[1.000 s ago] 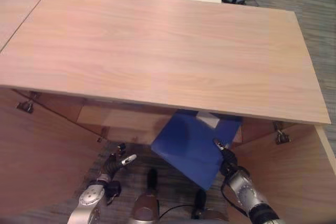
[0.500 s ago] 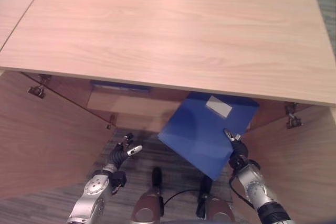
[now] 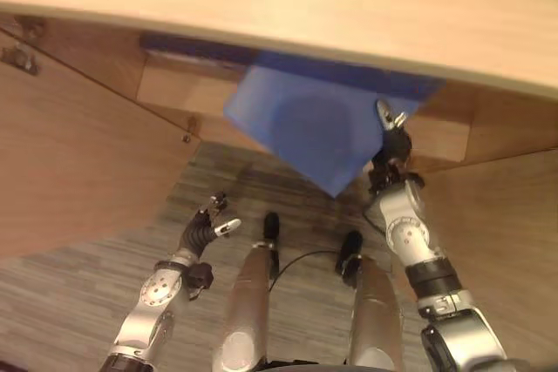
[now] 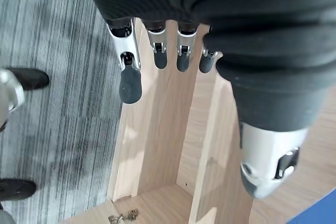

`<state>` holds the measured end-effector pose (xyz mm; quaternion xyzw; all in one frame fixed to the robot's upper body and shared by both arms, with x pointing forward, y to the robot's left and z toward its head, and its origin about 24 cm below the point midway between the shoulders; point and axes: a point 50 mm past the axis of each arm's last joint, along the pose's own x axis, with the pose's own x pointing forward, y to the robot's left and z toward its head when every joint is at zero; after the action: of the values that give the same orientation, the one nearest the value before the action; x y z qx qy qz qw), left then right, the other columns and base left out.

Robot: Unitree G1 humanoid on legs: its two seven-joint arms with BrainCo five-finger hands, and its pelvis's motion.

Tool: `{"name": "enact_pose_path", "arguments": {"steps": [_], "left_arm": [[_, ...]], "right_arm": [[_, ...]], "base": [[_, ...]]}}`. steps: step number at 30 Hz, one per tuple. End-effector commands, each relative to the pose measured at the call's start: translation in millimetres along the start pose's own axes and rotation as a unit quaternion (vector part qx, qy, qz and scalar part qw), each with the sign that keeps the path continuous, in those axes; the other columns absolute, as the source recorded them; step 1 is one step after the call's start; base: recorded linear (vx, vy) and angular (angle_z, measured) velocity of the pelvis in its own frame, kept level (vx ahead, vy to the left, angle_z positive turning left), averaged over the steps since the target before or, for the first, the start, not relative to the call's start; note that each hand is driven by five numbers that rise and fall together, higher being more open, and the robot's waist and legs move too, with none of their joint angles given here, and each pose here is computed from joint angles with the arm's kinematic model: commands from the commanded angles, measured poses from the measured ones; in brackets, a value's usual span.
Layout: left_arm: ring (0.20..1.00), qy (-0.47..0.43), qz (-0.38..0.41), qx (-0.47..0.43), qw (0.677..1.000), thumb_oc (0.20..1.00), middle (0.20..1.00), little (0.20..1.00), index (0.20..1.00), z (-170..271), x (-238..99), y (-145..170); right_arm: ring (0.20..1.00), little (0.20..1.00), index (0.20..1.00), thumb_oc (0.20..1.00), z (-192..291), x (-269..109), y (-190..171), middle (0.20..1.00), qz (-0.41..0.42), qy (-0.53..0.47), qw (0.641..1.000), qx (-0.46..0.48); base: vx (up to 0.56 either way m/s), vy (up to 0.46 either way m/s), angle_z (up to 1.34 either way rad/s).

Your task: Put the empty folder in the office cabinet

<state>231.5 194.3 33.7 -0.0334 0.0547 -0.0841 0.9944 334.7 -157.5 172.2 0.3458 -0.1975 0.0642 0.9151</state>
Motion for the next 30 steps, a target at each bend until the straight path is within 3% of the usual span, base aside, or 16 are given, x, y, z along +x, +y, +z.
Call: {"name": "enact_pose_path", "arguments": {"steps": [1,11,14,18,30], "left_arm": [[1.000,-0.013,0.006,0.011,1.000,1.000,1.000,1.000,1.000,3,-13,3],[1.000,-0.056,0.030,0.031,0.997,1.000,1.000,1.000,1.000,23,-7,2],[1.000,-0.063,0.040,0.017,0.997,1.000,1.000,1.000,1.000,27,-5,-3],[1.000,-0.043,0.046,0.030,0.998,1.000,1.000,1.000,1.000,22,-2,-4],[1.000,-0.012,0.074,0.058,0.996,1.000,1.000,1.000,1.000,11,-5,8]], "right_arm": [[0.200,0.200,0.200,0.200,17,-21,-6,0.200,-0.013,-0.064,0.998,0.001],[0.200,0.200,0.200,0.200,42,-15,2,0.200,-0.017,-0.118,0.993,-0.011],[0.200,0.200,0.200,0.200,74,23,-4,0.200,-0.122,-0.210,0.965,0.099],[0.200,0.200,0.200,0.200,78,49,-12,0.200,-0.212,-0.214,0.940,0.161],[0.200,0.200,0.200,0.200,55,61,-28,0.200,-0.321,-0.169,0.906,0.216]], "base": [[0.00,-0.027,0.06],[0.02,-0.026,0.03],[0.00,-0.016,0.10],[0.00,0.010,0.08],[0.00,0.000,0.03]]}}
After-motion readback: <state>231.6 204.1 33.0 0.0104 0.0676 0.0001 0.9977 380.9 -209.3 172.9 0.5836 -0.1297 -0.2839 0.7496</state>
